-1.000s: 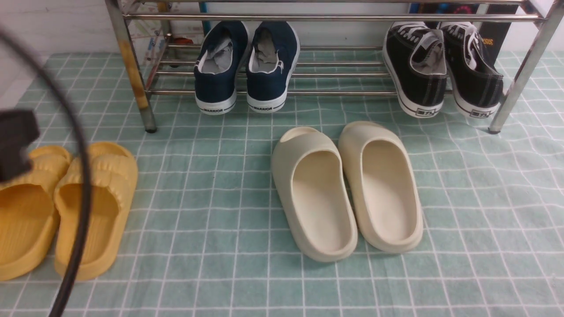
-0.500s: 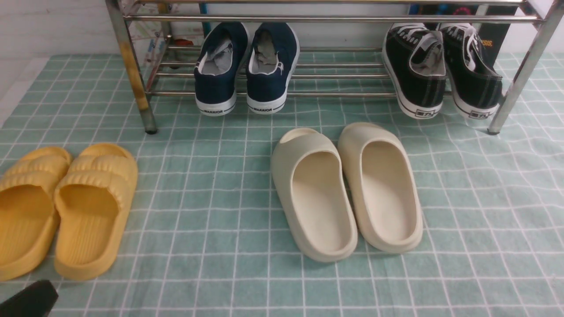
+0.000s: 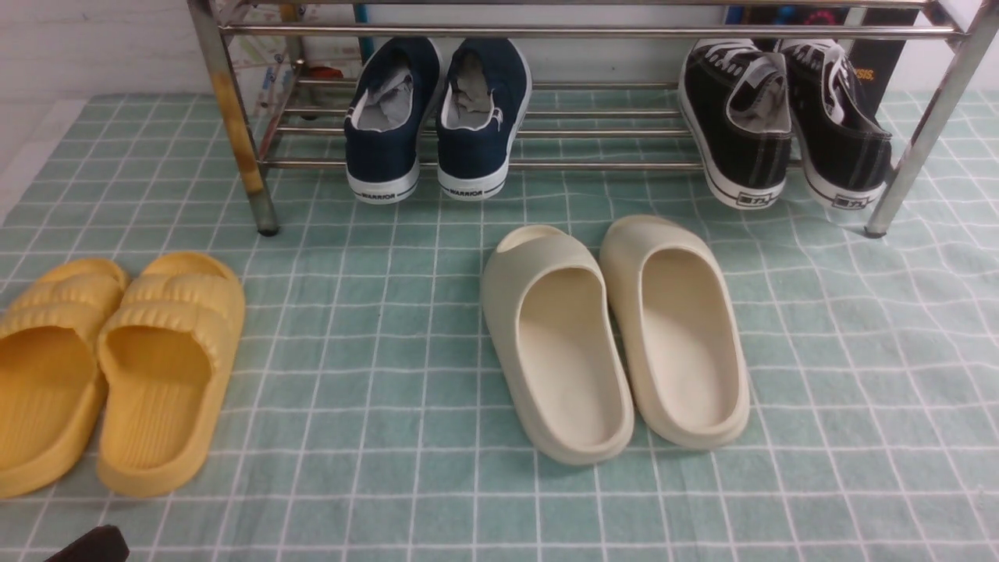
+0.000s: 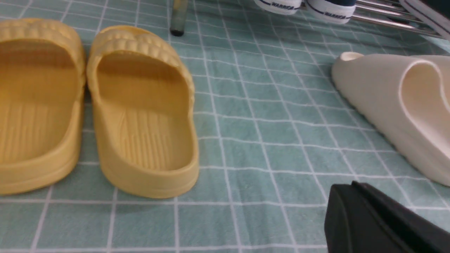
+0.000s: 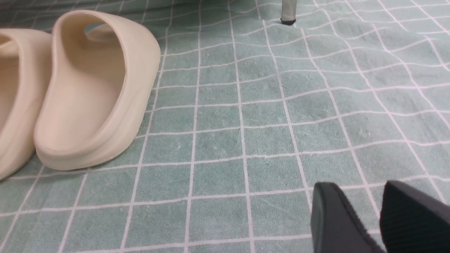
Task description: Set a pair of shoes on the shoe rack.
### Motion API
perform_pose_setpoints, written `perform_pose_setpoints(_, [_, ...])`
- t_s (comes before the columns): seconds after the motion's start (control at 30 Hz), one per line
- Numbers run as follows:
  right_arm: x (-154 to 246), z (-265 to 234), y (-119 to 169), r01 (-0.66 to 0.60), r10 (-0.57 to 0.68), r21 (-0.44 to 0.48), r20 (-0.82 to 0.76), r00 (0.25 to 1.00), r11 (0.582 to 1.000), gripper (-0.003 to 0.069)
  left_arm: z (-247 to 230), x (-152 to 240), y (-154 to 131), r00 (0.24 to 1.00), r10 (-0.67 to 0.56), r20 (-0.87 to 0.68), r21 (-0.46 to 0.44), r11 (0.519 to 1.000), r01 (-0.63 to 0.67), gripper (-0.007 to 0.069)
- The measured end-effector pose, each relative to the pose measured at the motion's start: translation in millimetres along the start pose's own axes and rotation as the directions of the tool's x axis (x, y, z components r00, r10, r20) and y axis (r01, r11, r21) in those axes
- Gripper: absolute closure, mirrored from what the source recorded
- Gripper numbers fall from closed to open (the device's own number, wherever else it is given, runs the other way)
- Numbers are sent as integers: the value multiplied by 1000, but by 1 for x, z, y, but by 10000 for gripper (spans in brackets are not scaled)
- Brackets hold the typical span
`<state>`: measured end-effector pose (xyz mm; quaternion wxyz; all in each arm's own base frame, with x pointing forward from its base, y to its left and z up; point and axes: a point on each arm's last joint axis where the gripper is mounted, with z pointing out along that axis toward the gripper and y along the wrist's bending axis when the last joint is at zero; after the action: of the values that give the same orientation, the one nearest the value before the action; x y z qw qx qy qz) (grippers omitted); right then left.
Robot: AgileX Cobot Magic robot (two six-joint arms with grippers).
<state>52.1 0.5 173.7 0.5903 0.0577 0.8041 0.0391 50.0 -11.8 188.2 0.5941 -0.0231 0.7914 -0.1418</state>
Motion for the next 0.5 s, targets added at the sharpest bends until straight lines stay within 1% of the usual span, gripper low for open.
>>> perform_pose_setpoints(0.07, [0, 0, 0, 0, 0, 0, 0, 1000, 1000, 419, 4, 11, 6, 1000, -10, -24, -63, 998, 8, 638])
perform_pose_setpoints(0.17, [0, 0, 0, 0, 0, 0, 0, 1000, 1000, 419, 5, 16, 8, 999, -10, -46, -86, 996, 6, 638])
perform_pose_setpoints(0.2, [0, 0, 0, 0, 0, 0, 0, 1000, 1000, 419, 6, 18, 9, 998, 21, -55, -94, 995, -26, 638])
perform_pose_setpoints(0.23, [0, 0, 0, 0, 0, 0, 0, 1000, 1000, 419, 6, 18, 9, 998, 25, -55, -95, 995, -30, 638])
perform_pose_setpoints(0.27, [0, 0, 0, 0, 0, 0, 0, 1000, 1000, 419, 6, 17, 10, 996, 63, -57, -97, 993, -69, 638])
perform_pose_setpoints(0.37, [0, 0, 0, 0, 0, 0, 0, 1000, 1000, 419, 6, 18, 10, 993, 104, -62, -98, 989, -110, 638])
perform_pose_setpoints(0.5, [0, 0, 0, 0, 0, 0, 0, 1000, 1000, 419, 6, 18, 10, 992, 113, -63, -99, 988, -118, 638])
